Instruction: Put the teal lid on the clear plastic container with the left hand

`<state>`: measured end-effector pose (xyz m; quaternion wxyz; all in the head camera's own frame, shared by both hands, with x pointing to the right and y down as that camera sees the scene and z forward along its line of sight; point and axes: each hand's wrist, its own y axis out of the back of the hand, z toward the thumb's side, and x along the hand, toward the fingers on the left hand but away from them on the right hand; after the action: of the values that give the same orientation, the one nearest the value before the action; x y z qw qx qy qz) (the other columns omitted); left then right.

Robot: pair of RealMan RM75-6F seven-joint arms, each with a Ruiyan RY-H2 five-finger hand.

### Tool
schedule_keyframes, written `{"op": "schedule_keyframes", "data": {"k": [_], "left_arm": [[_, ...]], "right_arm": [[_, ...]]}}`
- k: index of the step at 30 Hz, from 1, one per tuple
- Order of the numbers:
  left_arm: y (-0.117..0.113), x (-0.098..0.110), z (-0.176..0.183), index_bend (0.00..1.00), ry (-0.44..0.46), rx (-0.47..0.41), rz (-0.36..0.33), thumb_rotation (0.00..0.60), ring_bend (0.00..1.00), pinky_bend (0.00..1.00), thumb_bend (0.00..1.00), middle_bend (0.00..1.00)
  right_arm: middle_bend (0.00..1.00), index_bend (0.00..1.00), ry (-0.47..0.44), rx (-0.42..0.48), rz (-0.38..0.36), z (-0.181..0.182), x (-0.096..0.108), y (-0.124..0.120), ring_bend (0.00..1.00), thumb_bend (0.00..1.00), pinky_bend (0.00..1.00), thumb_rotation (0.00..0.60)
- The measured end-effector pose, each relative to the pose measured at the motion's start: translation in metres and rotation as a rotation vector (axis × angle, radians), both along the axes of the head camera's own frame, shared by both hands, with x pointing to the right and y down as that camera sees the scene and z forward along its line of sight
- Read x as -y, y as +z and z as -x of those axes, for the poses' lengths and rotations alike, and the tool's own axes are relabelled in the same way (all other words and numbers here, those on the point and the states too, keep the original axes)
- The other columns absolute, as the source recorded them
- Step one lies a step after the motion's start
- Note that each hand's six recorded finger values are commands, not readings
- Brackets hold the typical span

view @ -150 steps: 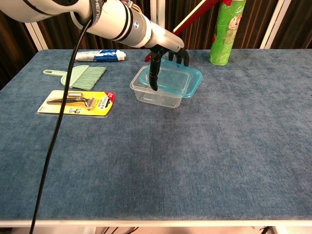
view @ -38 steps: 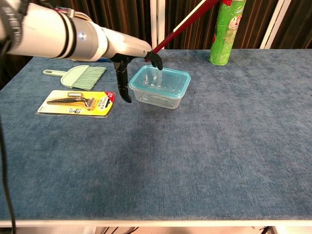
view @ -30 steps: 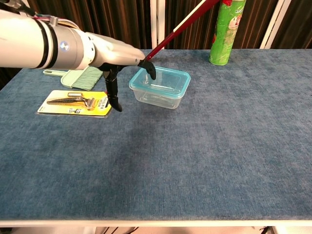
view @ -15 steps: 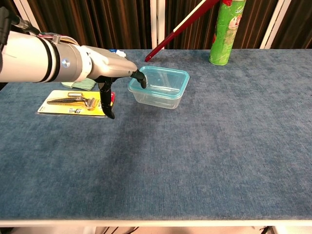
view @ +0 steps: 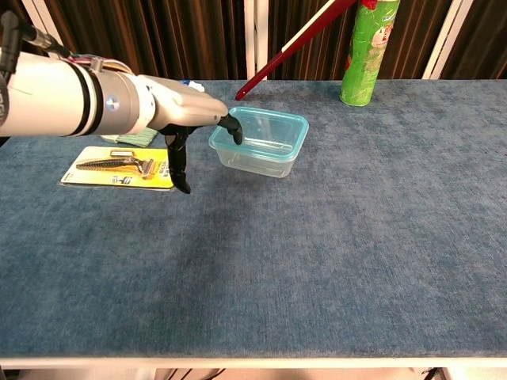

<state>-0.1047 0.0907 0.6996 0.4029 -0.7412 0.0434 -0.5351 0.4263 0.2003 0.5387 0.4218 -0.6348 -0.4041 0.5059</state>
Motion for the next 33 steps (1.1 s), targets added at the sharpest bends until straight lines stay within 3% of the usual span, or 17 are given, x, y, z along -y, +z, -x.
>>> {"op": "schedule_keyframes", "data": {"k": [7,10,20,33], "left_arm": [[-0.02,0.005,-0.021,0.18,0.021,-0.107,-0.058,0.6,0.0,0.02,0.06,0.09],[-0.019,0.0,-0.033,0.18,0.037,-0.127,-0.047,0.6,0.0,0.02,0.06,0.09],[-0.005,-0.014,-0.051,0.18,0.127,-0.071,-0.078,0.6,0.0,0.01,0.06,0.09],[0.009,-0.018,-0.046,0.18,0.124,-0.021,-0.098,0.6,0.0,0.01,0.06,0.09]], "right_arm": [[0.06,0.0,0.002,0.002,0.004,-0.001,0.0,0.002,0.0,0.03,0.0,0.6],[0.06,0.0,0.005,0.0,0.007,-0.002,0.0,0.002,0.0,0.03,0.0,0.6],[0.06,0.0,0.014,-0.003,0.016,-0.005,-0.001,0.004,0.0,0.03,0.0,0.6],[0.06,0.0,0.011,-0.004,0.021,-0.003,0.001,0.006,0.0,0.03,0.0,0.6]]}}
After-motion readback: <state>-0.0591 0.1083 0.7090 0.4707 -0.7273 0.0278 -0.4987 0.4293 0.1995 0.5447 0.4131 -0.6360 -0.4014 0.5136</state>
